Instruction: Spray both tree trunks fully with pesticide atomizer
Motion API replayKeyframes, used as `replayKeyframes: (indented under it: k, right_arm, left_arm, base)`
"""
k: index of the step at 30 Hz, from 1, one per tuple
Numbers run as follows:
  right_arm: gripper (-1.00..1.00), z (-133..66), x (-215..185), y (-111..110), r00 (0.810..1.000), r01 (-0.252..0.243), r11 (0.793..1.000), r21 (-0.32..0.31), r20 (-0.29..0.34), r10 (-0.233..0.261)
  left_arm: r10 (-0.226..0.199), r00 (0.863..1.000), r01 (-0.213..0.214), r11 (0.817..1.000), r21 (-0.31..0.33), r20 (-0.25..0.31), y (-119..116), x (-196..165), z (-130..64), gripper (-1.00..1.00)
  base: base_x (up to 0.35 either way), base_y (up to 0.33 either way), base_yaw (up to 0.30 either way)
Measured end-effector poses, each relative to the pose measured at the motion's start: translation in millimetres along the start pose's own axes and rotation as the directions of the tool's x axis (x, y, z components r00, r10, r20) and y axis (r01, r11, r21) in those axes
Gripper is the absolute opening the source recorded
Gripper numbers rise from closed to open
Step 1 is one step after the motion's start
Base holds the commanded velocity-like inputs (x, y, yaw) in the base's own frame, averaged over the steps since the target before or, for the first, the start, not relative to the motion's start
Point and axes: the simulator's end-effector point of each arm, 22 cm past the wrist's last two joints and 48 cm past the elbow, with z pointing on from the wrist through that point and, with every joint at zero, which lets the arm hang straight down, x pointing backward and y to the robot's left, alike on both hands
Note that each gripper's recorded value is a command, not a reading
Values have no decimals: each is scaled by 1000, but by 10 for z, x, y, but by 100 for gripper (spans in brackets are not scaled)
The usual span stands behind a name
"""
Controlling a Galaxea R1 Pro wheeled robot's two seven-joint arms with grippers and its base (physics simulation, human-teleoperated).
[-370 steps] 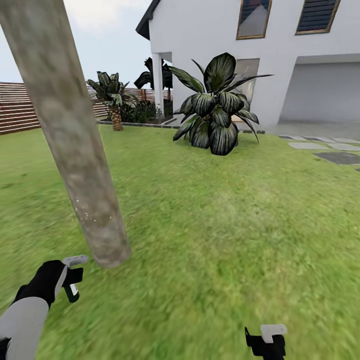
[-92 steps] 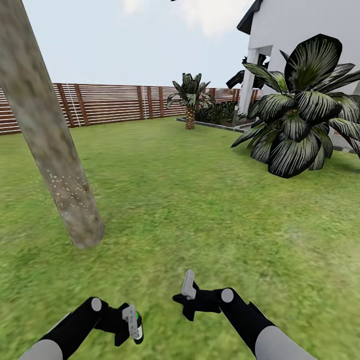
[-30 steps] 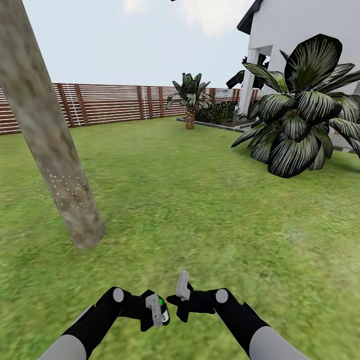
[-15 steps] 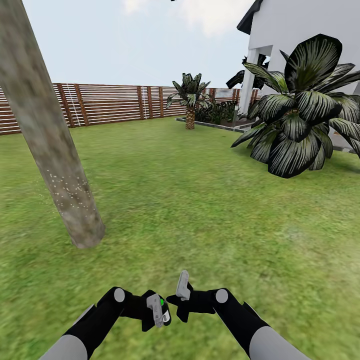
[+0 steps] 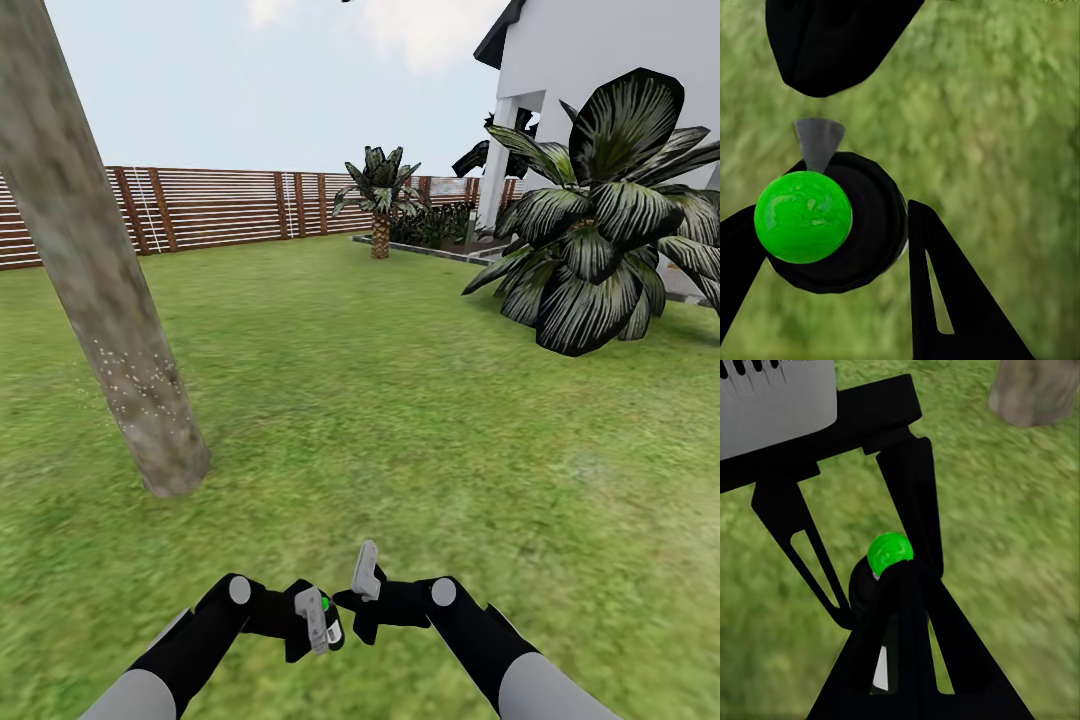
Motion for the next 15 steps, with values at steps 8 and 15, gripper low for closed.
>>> replayKeyframes:
  k: [8, 15]
  right_arm:
    - [-100, 0, 0, 1, 1000, 0, 1000, 0, 0, 0]
    - [-100, 0, 0, 1, 1000, 0, 1000, 0, 0, 0]
  left_arm:
    - [1, 1000, -1, 1000, 2, 6, -10, -38, 17, -100]
    - [0, 1000, 0, 1000, 1, 6, -6, -36, 14, -100]
  base:
    - [0, 0, 0]
    - [0, 0, 0]
